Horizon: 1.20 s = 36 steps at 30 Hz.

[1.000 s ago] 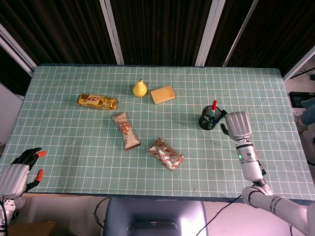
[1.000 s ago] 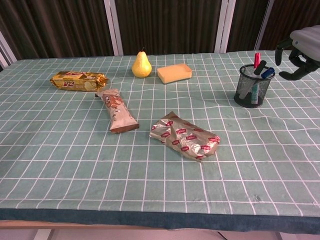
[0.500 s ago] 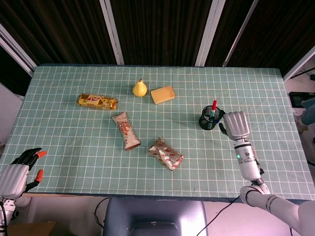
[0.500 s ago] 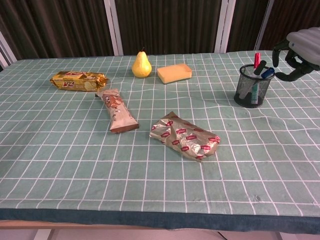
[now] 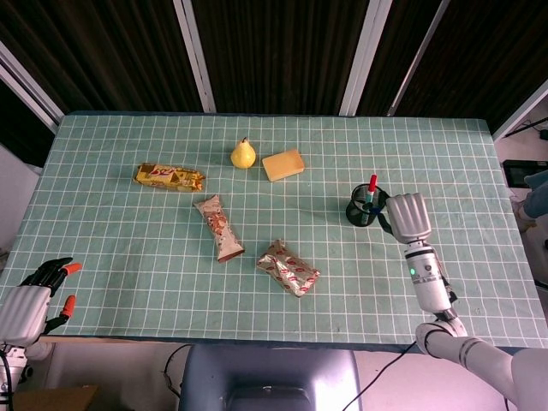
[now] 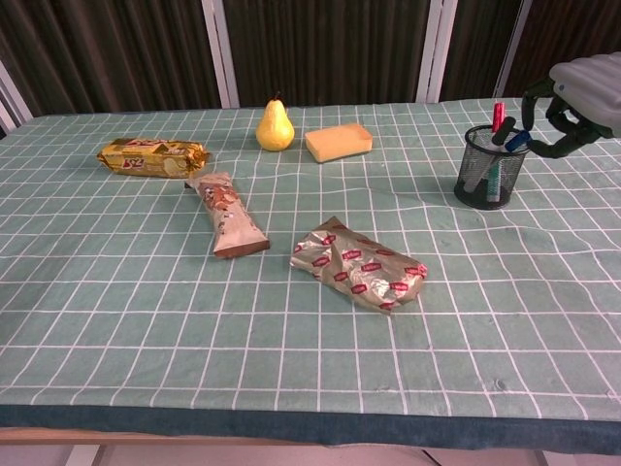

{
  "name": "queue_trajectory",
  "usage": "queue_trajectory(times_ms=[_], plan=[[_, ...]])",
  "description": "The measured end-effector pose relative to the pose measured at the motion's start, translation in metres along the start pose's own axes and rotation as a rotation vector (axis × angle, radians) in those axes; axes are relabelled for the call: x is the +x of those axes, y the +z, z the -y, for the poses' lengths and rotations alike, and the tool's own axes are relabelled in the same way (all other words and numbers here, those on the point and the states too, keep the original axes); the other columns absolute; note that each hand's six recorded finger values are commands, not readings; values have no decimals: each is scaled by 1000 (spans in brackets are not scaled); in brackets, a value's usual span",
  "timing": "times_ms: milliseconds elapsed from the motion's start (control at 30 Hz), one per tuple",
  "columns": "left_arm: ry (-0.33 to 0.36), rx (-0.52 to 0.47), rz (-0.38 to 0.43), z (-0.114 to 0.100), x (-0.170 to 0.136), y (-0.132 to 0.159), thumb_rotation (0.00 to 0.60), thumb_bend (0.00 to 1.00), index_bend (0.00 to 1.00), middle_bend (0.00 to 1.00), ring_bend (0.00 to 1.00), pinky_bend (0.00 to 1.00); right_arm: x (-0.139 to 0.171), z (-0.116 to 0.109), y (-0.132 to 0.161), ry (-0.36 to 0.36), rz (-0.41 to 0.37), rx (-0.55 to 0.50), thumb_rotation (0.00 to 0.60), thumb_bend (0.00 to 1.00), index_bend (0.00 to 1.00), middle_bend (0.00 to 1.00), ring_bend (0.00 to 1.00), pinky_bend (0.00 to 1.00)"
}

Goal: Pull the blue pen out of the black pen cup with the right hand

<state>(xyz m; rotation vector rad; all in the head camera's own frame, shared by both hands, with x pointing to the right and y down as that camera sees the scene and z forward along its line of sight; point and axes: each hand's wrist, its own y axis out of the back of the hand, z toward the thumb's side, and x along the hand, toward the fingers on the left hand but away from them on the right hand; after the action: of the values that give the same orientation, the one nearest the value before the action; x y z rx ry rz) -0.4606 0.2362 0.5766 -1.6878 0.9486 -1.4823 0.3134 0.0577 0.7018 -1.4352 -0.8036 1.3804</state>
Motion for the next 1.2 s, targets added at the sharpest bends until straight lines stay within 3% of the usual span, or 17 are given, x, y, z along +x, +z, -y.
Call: queue_trajectory(times_ms=[867, 1200], plan=[[0, 3, 0, 0, 0, 0, 600, 469, 249, 146, 140, 361, 1, 3, 7, -8, -42, -44, 600, 497, 596, 1000, 1000, 1000], [0, 2, 1, 0, -1, 0, 600, 470, 250, 146, 147, 361, 2, 5, 8, -14, -53, -64, 600, 497, 621, 1000, 1000, 1000]])
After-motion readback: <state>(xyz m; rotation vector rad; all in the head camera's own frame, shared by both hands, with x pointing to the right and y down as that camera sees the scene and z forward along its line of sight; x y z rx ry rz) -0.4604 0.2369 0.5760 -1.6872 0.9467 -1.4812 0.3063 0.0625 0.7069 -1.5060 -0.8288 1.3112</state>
